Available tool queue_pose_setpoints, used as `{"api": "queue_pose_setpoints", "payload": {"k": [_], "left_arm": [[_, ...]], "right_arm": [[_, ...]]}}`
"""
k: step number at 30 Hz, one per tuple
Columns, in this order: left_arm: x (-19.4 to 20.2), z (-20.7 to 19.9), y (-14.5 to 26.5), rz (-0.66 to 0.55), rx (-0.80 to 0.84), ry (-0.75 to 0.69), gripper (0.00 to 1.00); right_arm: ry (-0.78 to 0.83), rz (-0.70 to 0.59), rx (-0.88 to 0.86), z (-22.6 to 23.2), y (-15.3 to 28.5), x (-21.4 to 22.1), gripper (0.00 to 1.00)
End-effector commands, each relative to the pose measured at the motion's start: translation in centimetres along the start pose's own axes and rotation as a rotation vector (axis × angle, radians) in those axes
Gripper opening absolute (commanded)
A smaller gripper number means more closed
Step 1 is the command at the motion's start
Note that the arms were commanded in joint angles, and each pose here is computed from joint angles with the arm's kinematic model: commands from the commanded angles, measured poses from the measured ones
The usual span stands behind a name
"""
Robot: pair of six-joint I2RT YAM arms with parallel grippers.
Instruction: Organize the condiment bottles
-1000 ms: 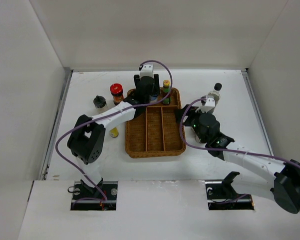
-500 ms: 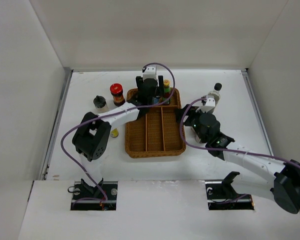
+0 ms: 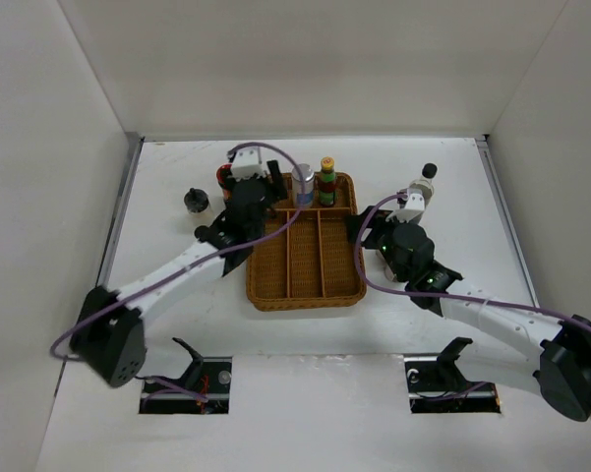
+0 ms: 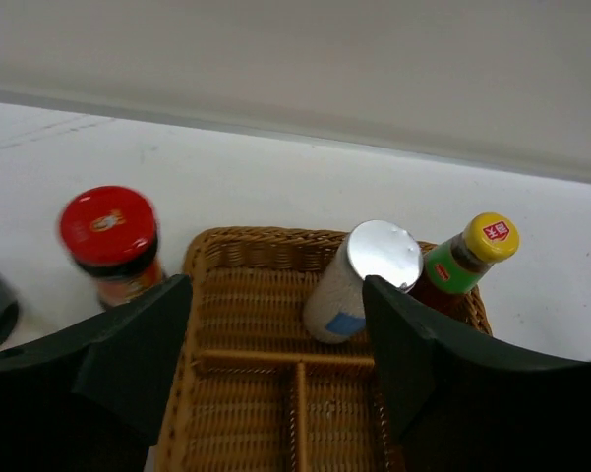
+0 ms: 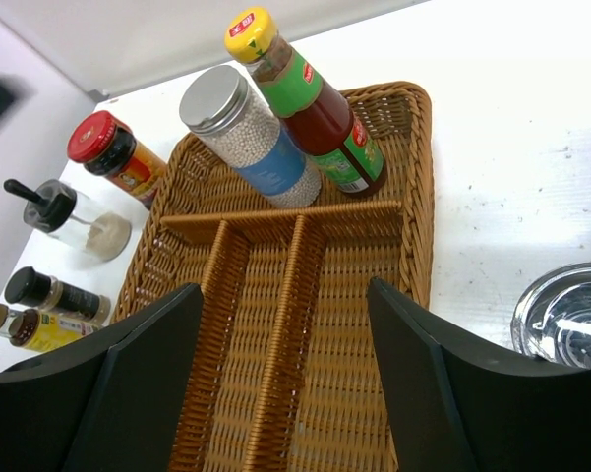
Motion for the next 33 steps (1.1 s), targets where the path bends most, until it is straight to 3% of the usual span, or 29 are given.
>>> {"api": "queue_pose_setpoints", "payload": {"k": [1,6,11,17,29,33], "left_arm": [[-2.1,2.8,4.6,-0.049,-0.075,0.021,0.66],[-2.1,8.0,10.3,0.016,-0.243,-0.033,0.53],[-1.5,10.4,13.0,0.137,-0.294,0.010,0.51],[1.2,11.4,12.3,0.266,-0.290,0.019,0.51],[3.2,12.7,10.2,0.291,-0.330,0.005,0.48],[3.6,12.9,9.5,0.286,-0.343,0.001,0.42]], "right_arm": [[-0.040,-0.068,-0.021,0.4,0.0,-1.5,0.73],[-0.029,-0.055,-0.027,0.7,-0.3,-1.2,0.69],[-0.028,-0.053,-0.026,0.7,-0.4,-1.1,0.66],[-0.022,-0.045,-0.023,0.7,-0.6,-0.9,0.69],[-0.019,-0.035,-0.022,0.7,-0.8,-0.7,0.70],[-0.019,-0.041,-0.026,0.8,-0.8,-0.9,0.70]]}}
Point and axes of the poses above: each gripper's point midway between its finger pads, its own y axis back along the fingers, its own z axis along the line the jaws close on, x = y × z, the point moved 8 cm from there along y, back along the fingers, and after that the axes turned 9 degrees about y, right-handed, at the moved point
